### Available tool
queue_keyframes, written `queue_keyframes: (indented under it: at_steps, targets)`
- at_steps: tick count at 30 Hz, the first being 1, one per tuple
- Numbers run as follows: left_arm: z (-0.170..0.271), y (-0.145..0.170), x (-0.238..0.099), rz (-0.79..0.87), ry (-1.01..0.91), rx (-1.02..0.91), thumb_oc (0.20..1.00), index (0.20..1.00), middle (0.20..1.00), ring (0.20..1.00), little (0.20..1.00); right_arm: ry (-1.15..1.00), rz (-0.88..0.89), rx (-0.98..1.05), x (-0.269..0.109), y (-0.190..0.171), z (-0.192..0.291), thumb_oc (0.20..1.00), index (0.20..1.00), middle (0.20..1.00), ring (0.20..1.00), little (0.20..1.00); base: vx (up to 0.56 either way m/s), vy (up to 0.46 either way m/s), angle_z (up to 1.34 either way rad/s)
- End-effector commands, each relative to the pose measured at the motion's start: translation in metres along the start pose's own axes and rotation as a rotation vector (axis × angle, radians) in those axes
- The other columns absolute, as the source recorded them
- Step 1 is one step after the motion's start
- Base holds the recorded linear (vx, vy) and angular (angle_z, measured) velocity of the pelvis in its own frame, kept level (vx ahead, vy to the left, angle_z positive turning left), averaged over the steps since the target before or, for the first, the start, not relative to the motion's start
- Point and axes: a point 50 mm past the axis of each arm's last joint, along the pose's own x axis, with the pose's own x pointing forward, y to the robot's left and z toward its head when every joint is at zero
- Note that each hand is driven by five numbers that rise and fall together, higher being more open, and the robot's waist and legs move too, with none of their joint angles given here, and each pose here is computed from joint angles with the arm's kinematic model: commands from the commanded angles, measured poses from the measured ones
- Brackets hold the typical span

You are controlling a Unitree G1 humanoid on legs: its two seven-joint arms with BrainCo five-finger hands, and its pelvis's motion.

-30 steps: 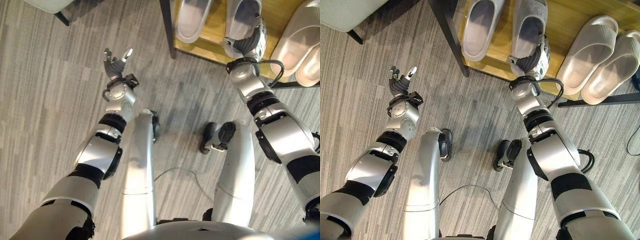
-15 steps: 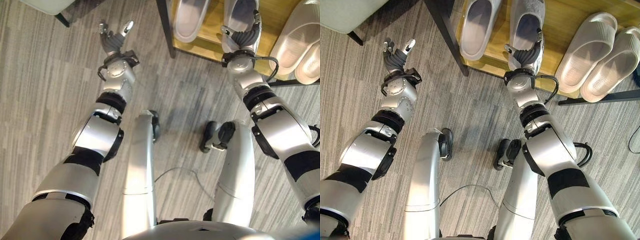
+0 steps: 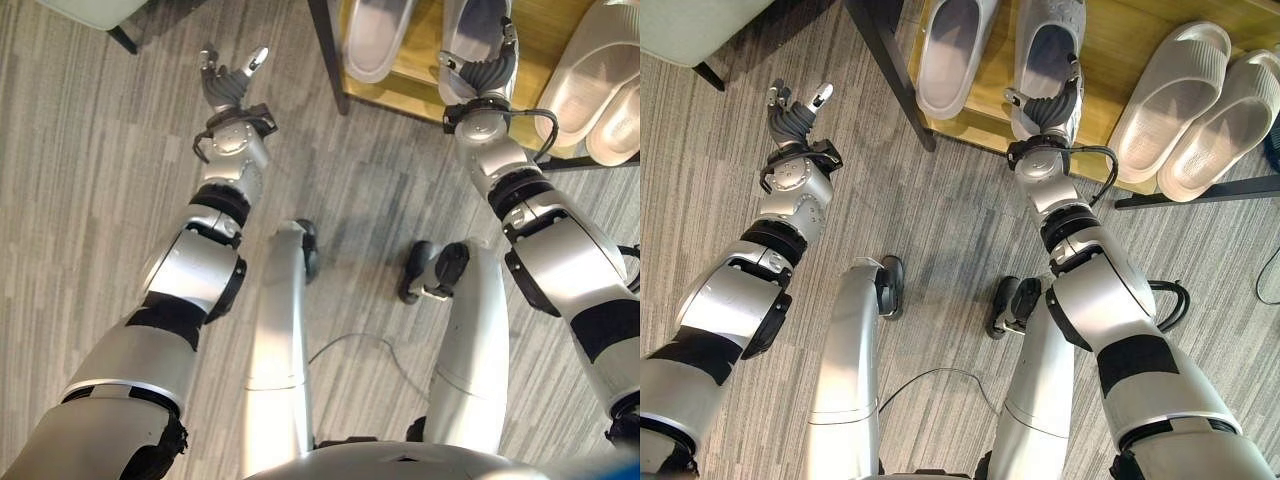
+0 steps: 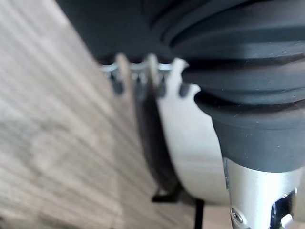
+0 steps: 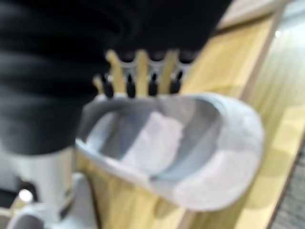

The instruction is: Arrange the slippers neatly on the shoe rack.

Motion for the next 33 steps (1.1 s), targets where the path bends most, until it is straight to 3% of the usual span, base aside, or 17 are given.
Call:
queue_keyframes:
  at_steps: [1, 14, 33]
  targets:
    - [0.019, 0.028, 0.013, 0.084, -0.056, 0.043, 1.0, 1.0, 1.0, 1.0, 1.0, -0.069, 0.162, 0.01, -0.013, 0.041, 0.035, 1.0, 1.0, 1.0, 1.0, 1.0, 0.0, 0.0, 0.0]
    - [0.029, 0.011, 0.014, 0.058, -0.065, 0.059, 1.0, 1.0, 1.0, 1.0, 1.0, -0.039, 0.224, 0.168, -0.025, 0.061, 0.048, 1.0, 1.0, 1.0, 1.0, 1.0, 0.0, 0.007, 0.02]
    - [0.027, 0.011, 0.013, 0.055, -0.056, 0.052, 1.0, 1.0, 1.0, 1.0, 1.0, -0.088, 0.299, 0.158, -0.032, 0.072, 0.057, 1.0, 1.0, 1.0, 1.0, 1.0, 0.0, 0.002, 0.01]
